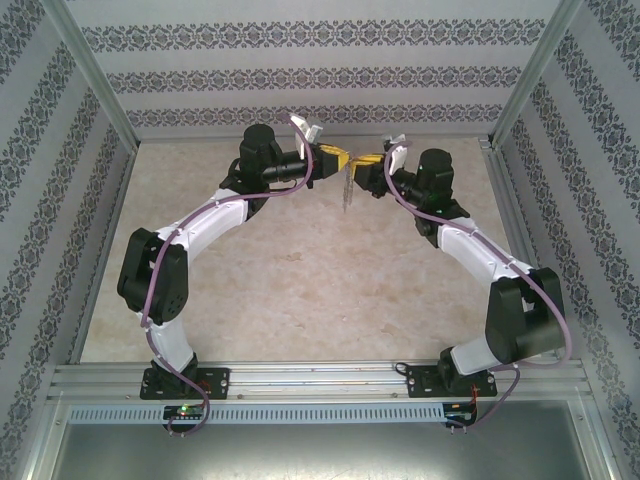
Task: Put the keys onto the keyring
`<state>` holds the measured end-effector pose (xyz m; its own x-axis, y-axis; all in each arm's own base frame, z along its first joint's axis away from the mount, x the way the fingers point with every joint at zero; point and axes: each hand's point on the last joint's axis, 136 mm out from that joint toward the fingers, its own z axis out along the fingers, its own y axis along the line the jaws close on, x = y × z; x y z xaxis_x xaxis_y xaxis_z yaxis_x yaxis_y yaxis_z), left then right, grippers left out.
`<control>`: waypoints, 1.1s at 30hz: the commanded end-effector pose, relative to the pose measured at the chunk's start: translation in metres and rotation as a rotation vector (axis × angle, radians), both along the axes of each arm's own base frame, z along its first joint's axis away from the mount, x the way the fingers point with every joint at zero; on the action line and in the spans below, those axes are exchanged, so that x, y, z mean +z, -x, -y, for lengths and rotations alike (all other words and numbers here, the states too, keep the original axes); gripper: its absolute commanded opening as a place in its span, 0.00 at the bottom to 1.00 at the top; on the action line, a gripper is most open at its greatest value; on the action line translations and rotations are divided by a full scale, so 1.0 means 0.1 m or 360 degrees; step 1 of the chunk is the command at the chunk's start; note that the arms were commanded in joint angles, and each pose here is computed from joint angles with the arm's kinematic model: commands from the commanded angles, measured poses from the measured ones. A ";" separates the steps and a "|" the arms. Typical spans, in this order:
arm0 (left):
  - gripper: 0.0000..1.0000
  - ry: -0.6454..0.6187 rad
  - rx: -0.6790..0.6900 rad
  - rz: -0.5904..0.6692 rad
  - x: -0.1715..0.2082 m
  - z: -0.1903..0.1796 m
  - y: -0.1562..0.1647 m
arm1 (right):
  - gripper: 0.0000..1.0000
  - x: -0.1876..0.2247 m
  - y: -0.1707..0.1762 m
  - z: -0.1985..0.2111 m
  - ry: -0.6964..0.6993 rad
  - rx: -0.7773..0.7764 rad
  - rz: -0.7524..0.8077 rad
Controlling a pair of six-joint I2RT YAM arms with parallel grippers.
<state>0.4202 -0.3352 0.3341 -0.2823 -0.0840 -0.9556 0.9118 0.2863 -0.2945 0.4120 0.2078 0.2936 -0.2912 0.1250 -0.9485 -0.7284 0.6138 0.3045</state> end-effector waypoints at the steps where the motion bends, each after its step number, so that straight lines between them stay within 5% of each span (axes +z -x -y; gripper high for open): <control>1: 0.00 0.0046 -0.0015 0.0156 0.39 0.00 0.12 | 0.26 0.20 0.05 0.02 -0.0038 0.0035 0.0083; 20: 0.00 0.0040 -0.0025 0.0153 0.38 0.01 0.13 | 0.01 0.28 0.13 0.05 -0.0040 0.0051 0.0100; 33: 0.00 -0.0053 -0.0044 0.0153 0.28 0.02 0.14 | 0.00 0.36 0.15 0.07 0.0027 0.0034 0.0122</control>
<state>0.4191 -0.3367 0.3277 -0.2842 -0.0445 -0.9577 0.9129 0.2928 -0.2844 0.3998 0.2043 0.3055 -0.2879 0.1153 -0.9507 -0.7463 0.5951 0.2982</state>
